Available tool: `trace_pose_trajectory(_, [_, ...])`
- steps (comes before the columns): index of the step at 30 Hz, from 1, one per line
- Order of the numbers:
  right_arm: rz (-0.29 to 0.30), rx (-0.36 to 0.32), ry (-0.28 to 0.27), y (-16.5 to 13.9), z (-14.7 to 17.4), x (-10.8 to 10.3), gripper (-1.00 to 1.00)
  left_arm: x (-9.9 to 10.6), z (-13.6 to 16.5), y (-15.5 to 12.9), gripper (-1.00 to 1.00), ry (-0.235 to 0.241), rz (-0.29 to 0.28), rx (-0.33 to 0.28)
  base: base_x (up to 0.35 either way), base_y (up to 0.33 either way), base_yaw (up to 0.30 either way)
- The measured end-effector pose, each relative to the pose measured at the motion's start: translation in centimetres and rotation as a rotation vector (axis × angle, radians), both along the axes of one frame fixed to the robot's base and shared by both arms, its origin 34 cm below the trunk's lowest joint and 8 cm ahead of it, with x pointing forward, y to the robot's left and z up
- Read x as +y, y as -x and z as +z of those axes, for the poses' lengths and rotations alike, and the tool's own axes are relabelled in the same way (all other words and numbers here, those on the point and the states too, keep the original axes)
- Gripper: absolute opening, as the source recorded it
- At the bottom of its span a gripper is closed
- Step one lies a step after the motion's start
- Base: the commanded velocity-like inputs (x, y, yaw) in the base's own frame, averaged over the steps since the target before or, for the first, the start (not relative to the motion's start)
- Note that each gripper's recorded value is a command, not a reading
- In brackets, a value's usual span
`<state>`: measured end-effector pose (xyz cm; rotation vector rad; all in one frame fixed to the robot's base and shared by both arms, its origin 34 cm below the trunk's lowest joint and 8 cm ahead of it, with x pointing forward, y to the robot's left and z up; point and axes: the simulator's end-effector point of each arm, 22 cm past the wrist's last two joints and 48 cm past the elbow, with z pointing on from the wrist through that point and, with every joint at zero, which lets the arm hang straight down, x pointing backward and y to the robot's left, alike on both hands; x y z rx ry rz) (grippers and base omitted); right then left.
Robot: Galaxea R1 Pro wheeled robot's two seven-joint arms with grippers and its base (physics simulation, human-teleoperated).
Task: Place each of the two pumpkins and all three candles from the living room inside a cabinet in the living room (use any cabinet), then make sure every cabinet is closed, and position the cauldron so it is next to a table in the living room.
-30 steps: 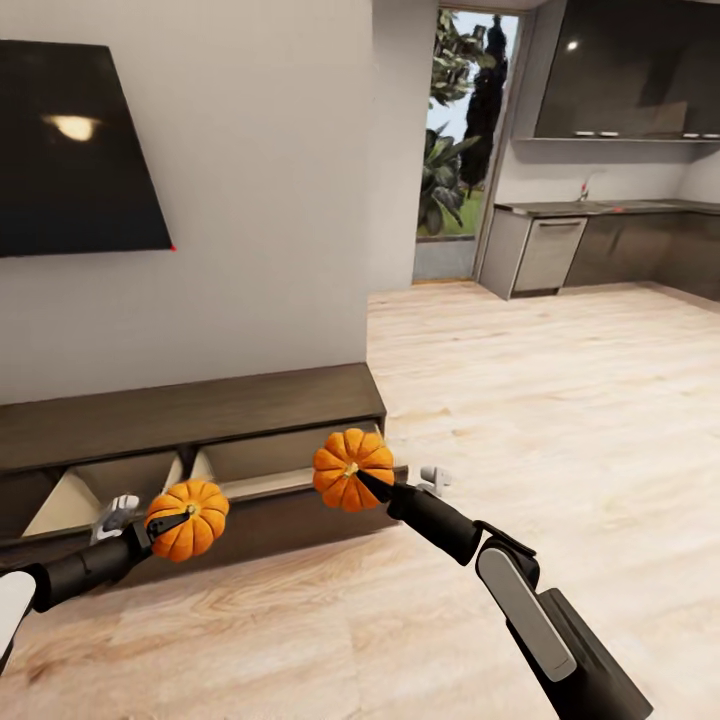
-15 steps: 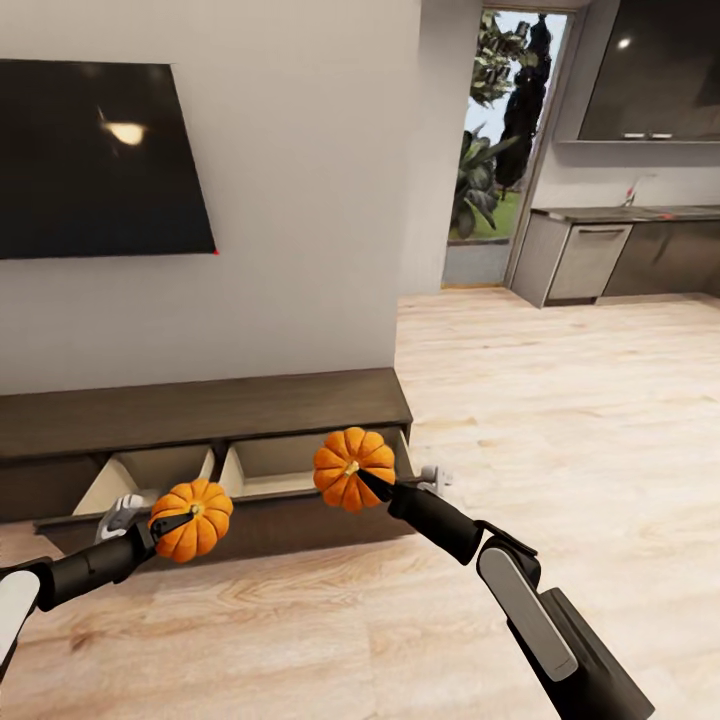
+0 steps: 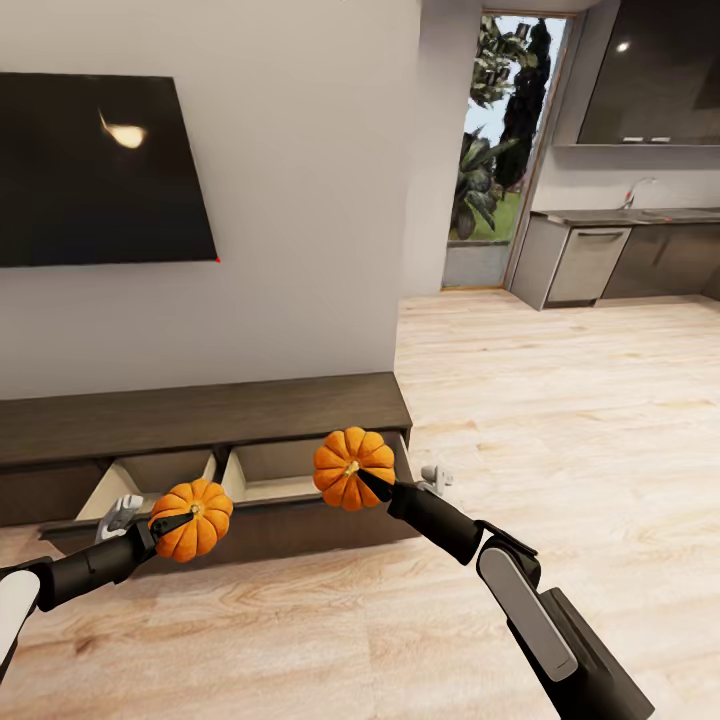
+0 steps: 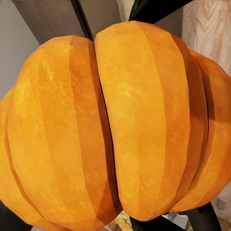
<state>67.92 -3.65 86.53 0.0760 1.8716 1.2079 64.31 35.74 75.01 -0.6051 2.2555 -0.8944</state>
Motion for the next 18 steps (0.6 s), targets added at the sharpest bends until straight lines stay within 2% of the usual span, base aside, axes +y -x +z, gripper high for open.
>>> trace_pose_trajectory(5, [-0.001, 0.004, 0.001, -0.1, 0.8, 0.0, -1.0, -0.6, 0.6, 0.1, -1.0, -0.004, -0.017, 0.008, 0.0, 0.0, 0.0])
trace_pose_trajectory(7, [-0.011, 0.016, 0.017, -0.2, 0.7, -0.1, -1.0, -1.2, 0.7, 0.1, -1.0, -0.011, -0.034, 0.016, 0.0, 0.0, 0.0])
trace_pose_trajectory(10, [-0.07, 0.071, 0.092, -0.8, -0.8, -1.3, -1.0, -2.0, 2.2, -0.2, -1.0, -0.034, -0.065, -0.01, 0.0, 0.0, 0.0])
trace_pose_trajectory(12, [-0.083, 0.131, 0.167, -0.2, -2.7, -0.9, -1.0, -2.5, 3.9, -0.7, -1.0, -0.061, -0.09, -0.044, 0.0, 0.0, 0.0])
trace_pose_trajectory(13, [-0.096, 0.183, 0.235, 0.6, -4.3, -0.1, -1.0, -2.3, 4.6, -1.0, -1.0, -0.1, -0.099, -0.055, 0.0, 0.0, 0.0])
trace_pose_trajectory(14, [-0.114, 0.214, 0.271, 0.9, -4.8, 0.3, -1.0, -2.2, 4.8, -1.2, -1.0, -0.131, -0.102, -0.055, 0.0, 0.0, 0.0])
trace_pose_trajectory(15, [-0.152, 0.247, 0.326, 1.1, -5.4, 0.4, -1.0, -2.1, 4.7, -1.4, -1.0, -0.196, -0.106, -0.043, 0.0, 0.0, 0.0])
trace_pose_trajectory(16, [-0.176, 0.269, 0.351, 1.2, -5.5, 0.4, -1.0, -2.2, 4.7, -1.7, -1.0, -0.243, -0.111, -0.033, 0.0, 0.0, 0.0])
trace_pose_trajectory(18, [-0.214, 0.302, 0.413, 1.3, -6.1, -0.2, -1.0, -2.5, 4.8, -2.4, -1.0, -0.308, -0.113, -0.013, 0.0, 0.0, 0.0])
